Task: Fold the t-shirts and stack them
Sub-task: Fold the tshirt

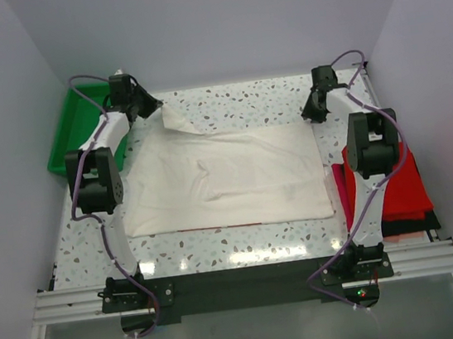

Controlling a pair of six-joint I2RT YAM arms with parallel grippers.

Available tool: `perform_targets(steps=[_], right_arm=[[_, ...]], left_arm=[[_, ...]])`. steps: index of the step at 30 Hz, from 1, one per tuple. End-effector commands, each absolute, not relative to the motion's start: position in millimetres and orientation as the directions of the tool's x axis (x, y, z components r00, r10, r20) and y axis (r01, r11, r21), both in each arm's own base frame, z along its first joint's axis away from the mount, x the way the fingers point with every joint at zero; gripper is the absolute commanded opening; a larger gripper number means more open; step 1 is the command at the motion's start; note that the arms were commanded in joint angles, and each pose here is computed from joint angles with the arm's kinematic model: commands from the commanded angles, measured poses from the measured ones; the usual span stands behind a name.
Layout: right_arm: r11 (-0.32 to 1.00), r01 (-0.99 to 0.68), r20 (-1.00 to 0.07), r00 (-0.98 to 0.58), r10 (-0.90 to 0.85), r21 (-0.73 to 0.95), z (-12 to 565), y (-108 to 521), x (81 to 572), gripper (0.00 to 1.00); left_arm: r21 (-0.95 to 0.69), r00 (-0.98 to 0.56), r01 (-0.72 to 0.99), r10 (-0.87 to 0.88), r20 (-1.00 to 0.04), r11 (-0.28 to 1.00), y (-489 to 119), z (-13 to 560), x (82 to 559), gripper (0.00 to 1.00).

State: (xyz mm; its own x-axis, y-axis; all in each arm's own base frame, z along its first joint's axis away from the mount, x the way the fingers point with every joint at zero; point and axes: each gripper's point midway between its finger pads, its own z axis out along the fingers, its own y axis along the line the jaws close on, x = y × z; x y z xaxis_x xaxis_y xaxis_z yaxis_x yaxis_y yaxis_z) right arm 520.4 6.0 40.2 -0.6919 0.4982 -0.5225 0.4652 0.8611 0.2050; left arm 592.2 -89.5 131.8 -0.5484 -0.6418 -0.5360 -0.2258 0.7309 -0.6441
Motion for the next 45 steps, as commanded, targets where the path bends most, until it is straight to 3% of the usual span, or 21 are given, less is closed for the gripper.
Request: perform_targets(steps=[1,9,16,33,45], right_arm=[[0.873,0.452,-0.498,-0.723,0.478,0.181,30,10,517,0.33],[0.878,0.444,-0.475,-0.742,0.473,0.182,20,14,515,0.31],[0.873,0.445,-0.488,-0.727,0.483,0.201,27,16,527,0.0],[0.786,0.442,-0.571,-0.54,0.618,0.433,68,-3,588,0.0],[0.762,0.388,-0.579,-0.496,0.647,0.519,94,-6,585,0.0]], left_arm=[[-0.662,-0.514,-0.177,-0.642,-0.569,0.729,-87,147,600,0.0],[-0.666,-0.516,-0.18,-0.646,-0.563,0.724,-88,142,602,0.0],[-0.665,-0.509,-0.172,-0.644,-0.571,0.726,-86,142,613,0.0],[-0.713,-0.438,-0.077,-0.666,-0.603,0.697,-81,183,668,0.0],[-0.718,-0.474,-0.107,-0.67,-0.571,0.688,-83,175,652,0.0]])
